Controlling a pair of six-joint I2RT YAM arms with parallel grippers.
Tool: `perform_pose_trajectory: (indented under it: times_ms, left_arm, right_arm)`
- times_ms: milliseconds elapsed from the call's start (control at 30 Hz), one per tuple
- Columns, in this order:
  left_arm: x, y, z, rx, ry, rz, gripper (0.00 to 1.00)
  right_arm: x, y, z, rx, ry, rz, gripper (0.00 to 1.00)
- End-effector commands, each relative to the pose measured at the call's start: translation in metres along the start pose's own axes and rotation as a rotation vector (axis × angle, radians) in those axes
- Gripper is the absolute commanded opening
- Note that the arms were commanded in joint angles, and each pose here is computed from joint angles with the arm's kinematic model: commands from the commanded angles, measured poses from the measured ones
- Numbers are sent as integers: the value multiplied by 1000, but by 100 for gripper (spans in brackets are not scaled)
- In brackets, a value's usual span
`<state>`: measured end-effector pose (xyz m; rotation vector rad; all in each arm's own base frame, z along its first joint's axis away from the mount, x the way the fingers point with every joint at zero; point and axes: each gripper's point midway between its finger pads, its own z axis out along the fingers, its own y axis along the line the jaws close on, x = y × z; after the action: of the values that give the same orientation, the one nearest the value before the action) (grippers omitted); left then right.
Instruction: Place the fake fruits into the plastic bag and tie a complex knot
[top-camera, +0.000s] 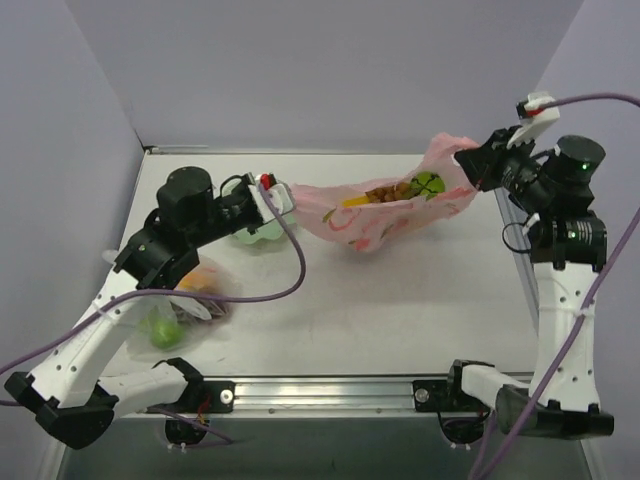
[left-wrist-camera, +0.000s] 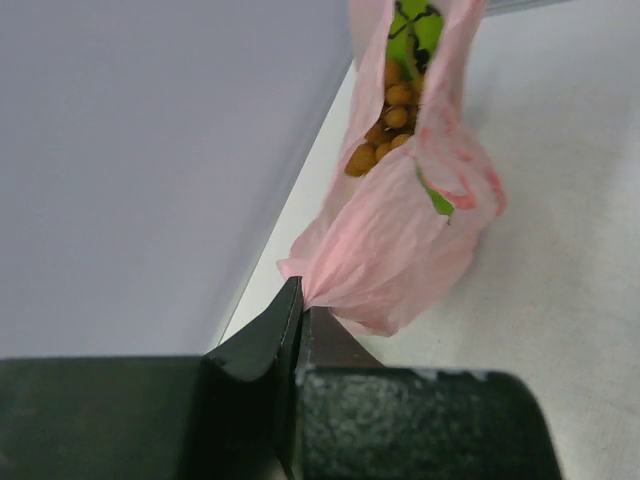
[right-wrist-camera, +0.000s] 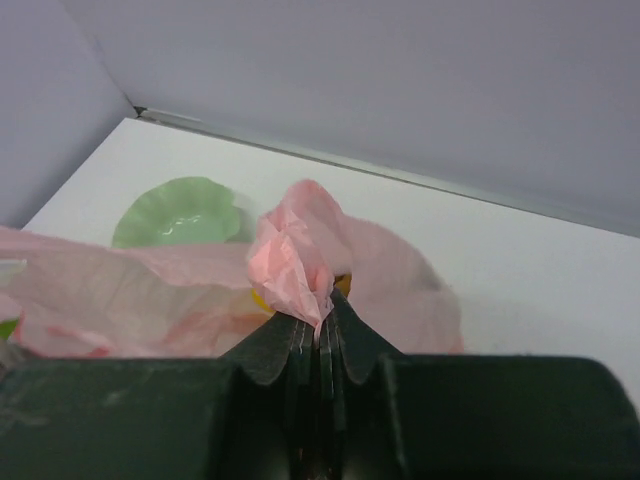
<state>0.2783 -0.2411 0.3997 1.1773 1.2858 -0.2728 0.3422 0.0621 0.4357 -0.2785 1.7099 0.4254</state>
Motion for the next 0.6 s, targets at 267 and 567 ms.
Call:
perform_pose_trajectory:
  times_ms: [267, 567]
  left_arm:
    - [125, -136, -55, 385, 153, 121, 0]
    - [116, -152, -79, 401, 146, -31, 55]
  right_arm:
    - [220, 37, -43, -144, 408, 202, 0]
    - [220, 56, -72, -197, 416, 132, 10]
